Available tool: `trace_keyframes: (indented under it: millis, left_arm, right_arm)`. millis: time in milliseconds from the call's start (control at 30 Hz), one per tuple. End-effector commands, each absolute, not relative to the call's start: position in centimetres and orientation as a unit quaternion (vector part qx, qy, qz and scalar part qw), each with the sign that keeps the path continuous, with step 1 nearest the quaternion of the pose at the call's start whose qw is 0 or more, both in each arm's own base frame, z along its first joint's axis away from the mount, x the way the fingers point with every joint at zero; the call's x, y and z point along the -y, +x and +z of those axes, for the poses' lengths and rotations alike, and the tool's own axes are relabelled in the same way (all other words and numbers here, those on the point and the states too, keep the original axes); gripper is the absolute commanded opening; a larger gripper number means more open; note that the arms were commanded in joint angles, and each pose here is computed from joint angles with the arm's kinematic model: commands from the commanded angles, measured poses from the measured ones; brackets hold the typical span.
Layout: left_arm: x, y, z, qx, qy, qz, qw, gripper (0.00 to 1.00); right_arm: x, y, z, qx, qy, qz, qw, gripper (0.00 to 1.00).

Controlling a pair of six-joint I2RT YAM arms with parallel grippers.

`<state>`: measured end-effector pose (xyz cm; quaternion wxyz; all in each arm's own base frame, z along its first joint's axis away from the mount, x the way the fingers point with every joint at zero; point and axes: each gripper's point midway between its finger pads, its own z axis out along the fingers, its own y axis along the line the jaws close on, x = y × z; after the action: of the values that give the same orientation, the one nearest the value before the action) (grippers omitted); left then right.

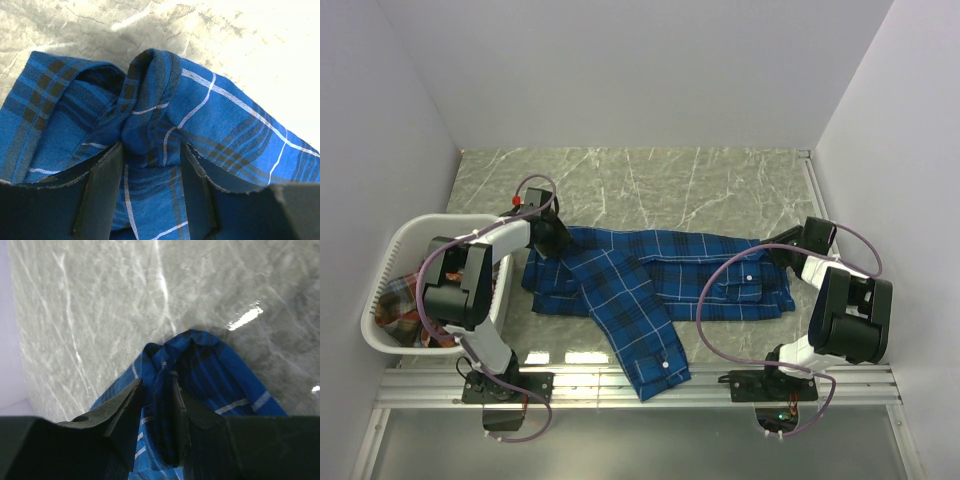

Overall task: Fold and stack the long sleeve shirts
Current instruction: Fold the shirt

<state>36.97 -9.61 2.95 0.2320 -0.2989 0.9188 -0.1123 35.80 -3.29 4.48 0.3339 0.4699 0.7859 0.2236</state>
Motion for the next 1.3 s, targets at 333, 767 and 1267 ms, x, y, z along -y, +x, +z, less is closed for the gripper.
trace_keyframes:
  millis: [333, 767, 1267]
  left_arm:
    - [9.0, 35.9, 2.6, -0.921, -0.304, -0.093, 0.224, 0.52]
    - [9.3, 36.3, 3.3, -0.919, -0.301, -0.104, 0.232, 0.24]
    - [8.7, 40.9, 7.8, -0.905, -0.281, -0.104, 0.301, 0.01]
  right_arm:
    - [3.1, 35.0, 6.8, -0.807, 0.453, 0.153, 0.347, 0.44]
    - [2.1, 34.5, 7.8, -0.814, 0.453, 0.139, 0.336, 0.43]
    - [3.6, 37.3, 9.2, -0.811, 0.456, 0.118, 0.348, 0.00]
